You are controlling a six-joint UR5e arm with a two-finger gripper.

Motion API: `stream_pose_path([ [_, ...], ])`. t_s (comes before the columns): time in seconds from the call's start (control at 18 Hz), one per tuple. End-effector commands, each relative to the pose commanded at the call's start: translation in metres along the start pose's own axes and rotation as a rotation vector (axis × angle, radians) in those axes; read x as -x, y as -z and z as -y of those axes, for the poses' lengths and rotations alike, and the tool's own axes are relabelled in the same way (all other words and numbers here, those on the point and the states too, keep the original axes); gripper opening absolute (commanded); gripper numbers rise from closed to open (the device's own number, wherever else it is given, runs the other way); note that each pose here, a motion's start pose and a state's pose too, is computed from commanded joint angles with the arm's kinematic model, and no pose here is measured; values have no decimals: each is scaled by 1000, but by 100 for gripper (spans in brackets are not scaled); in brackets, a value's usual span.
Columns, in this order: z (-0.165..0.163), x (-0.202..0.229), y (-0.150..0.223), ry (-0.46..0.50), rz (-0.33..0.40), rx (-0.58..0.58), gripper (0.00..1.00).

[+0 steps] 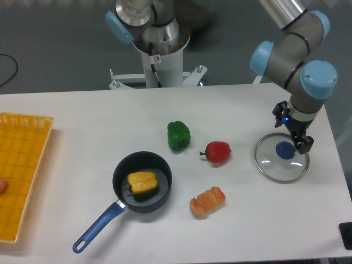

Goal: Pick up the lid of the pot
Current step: 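Move the gripper across the lid and lower it toward the blue knob, then close the gripper on the blue knob of the glass lid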

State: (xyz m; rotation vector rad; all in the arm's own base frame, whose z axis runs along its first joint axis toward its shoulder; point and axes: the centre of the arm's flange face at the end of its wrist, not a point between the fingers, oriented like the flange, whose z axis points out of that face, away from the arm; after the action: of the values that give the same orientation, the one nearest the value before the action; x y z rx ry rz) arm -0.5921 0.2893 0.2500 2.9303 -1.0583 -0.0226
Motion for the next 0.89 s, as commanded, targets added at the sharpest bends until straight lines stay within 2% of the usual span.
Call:
stream_pose_path([
  [0.39, 0, 15, -12, 1, 25, 9, 100],
  [0.89, -1, 18, -22, -1, 13, 2, 100],
])
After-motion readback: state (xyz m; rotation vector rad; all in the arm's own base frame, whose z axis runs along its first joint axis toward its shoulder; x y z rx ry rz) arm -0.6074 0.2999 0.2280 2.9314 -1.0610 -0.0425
